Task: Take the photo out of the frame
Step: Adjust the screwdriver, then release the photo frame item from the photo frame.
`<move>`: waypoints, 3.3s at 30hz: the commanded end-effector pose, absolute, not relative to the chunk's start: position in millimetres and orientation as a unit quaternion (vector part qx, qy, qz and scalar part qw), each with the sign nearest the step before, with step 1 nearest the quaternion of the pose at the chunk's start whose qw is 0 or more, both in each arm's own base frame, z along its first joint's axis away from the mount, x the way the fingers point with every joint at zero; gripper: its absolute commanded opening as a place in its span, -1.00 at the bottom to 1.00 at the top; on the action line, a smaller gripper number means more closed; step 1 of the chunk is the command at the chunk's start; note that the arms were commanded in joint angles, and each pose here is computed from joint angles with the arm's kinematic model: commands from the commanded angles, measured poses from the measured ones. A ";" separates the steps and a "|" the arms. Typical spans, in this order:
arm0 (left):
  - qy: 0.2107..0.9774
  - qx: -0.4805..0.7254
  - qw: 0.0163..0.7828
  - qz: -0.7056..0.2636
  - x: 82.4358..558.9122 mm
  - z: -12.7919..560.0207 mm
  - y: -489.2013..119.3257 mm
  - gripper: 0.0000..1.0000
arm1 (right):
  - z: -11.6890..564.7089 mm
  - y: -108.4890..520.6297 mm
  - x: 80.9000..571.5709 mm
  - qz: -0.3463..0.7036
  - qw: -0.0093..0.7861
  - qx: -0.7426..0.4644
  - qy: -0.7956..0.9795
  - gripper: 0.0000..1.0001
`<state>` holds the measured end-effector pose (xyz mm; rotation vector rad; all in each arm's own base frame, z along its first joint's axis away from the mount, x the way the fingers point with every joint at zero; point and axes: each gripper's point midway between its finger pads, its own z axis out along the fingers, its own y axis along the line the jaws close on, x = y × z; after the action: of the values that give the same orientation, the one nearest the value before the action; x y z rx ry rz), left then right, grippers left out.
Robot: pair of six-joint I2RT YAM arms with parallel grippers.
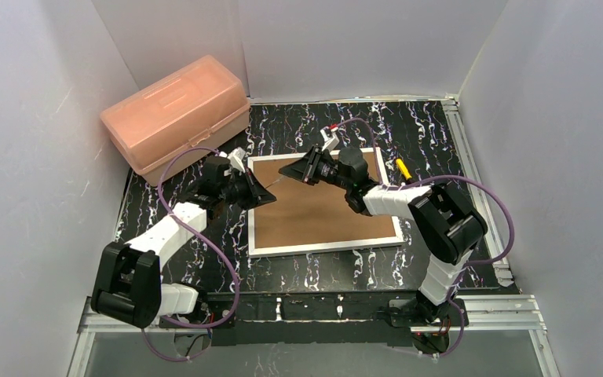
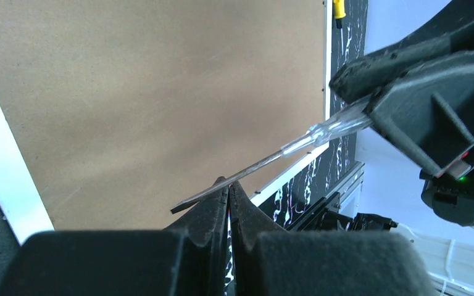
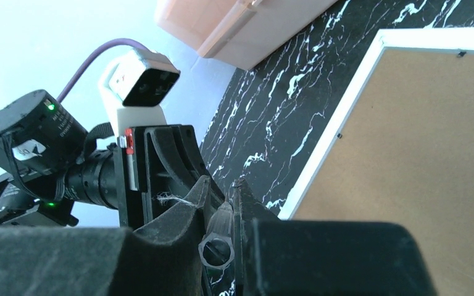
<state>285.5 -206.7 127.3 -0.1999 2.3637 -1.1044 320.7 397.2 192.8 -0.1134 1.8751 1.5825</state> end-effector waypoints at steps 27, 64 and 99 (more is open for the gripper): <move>0.887 -0.118 0.291 -0.339 314.0 129.4 -177.3 -1.00 | 171.3 409.8 259.1 0.597 0.270 -0.078 0.752 -0.97; 0.873 -0.208 0.310 -0.312 328.3 115.3 -114.8 -0.50 | 114.0 392.8 360.4 0.535 0.307 -0.071 0.784 -0.97; 0.884 -0.234 0.280 -0.293 367.4 74.9 -110.9 -0.65 | 71.2 417.2 369.8 0.557 0.279 -0.071 0.779 -0.97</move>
<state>359.0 -114.0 69.4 -0.6390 2.3777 -0.7973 368.1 408.8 73.6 -0.1562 2.0992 1.4940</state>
